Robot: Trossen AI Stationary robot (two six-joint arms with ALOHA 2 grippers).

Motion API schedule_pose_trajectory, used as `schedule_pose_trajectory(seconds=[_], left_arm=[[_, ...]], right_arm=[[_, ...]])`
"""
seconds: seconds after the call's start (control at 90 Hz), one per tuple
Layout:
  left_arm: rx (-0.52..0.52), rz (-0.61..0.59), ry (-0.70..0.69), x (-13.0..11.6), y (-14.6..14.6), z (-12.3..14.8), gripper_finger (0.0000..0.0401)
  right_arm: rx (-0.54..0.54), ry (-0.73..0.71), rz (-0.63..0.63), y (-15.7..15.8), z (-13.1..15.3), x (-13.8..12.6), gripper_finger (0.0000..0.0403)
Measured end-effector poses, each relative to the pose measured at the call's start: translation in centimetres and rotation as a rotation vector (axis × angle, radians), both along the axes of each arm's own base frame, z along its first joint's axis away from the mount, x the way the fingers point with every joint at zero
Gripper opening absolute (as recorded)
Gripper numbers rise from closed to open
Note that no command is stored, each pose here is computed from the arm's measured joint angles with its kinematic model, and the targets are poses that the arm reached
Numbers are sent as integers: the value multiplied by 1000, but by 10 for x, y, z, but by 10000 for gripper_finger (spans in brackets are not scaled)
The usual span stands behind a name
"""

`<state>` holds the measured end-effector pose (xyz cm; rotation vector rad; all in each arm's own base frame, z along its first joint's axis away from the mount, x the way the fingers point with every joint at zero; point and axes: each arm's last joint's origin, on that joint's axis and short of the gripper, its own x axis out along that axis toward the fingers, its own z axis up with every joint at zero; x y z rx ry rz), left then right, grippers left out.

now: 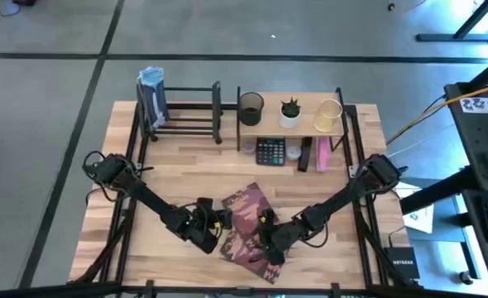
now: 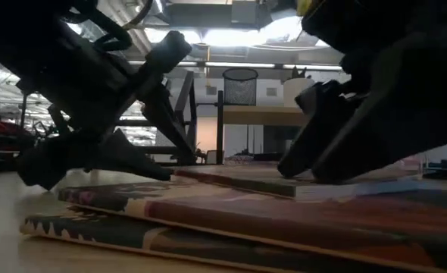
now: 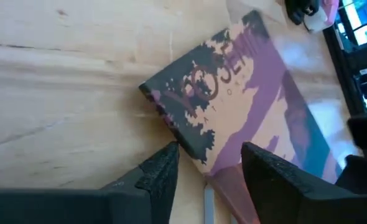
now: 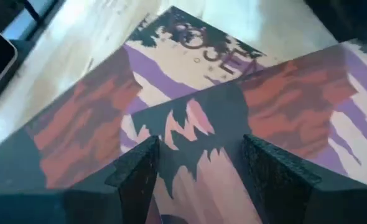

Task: Stock shelves
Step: Put the red book on the book shelf

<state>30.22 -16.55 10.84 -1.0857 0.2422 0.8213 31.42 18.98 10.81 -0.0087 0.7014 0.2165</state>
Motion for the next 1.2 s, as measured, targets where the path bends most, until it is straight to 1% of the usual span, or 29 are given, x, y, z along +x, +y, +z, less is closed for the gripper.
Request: schedule_pose_trajectory(seconds=[0.122,0.3,0.389,0.456,0.544,0.6,0.656,0.722,0.822,0.9,1.033,1.133,1.2], left_arm=[[2,-1,3,0,0,0,152],[-1,-53,34,-7,-10,-1,152],[-28,-54,31,-11,-15,-1,152],[-37,-52,24,-14,-18,-1,152],[-41,-52,19,-15,-20,-1,152],[-38,-51,16,-15,-20,-1,152],[-39,-53,13,-14,-20,-1,152],[-38,-42,1,-13,-19,0,152],[-55,-15,-58,-9,-20,-2,152],[-76,-8,-91,-2,-20,-6,152],[-90,7,-120,7,-17,-15,159],[-93,8,-103,9,-13,-17,172],[-96,-10,-87,9,-13,-17,182]], right_arm=[[16,-15,13,1,-1,2,218],[13,-33,0,2,3,3,218],[14,-55,-9,4,11,3,218],[11,-83,-24,4,23,3,218],[-36,-74,-69,-3,41,-5,218],[-72,-44,-127,-9,52,-12,218],[-105,20,-213,-20,61,-22,218],[-118,128,-325,-35,66,-34,218],[-128,286,-471,-50,59,-49,218],[-127,339,-533,-57,45,-56,218],[-70,329,-526,-60,22,-55,218],[-6,311,-487,-59,14,-46,218],[2,313,-460,-59,9,-43,218]])
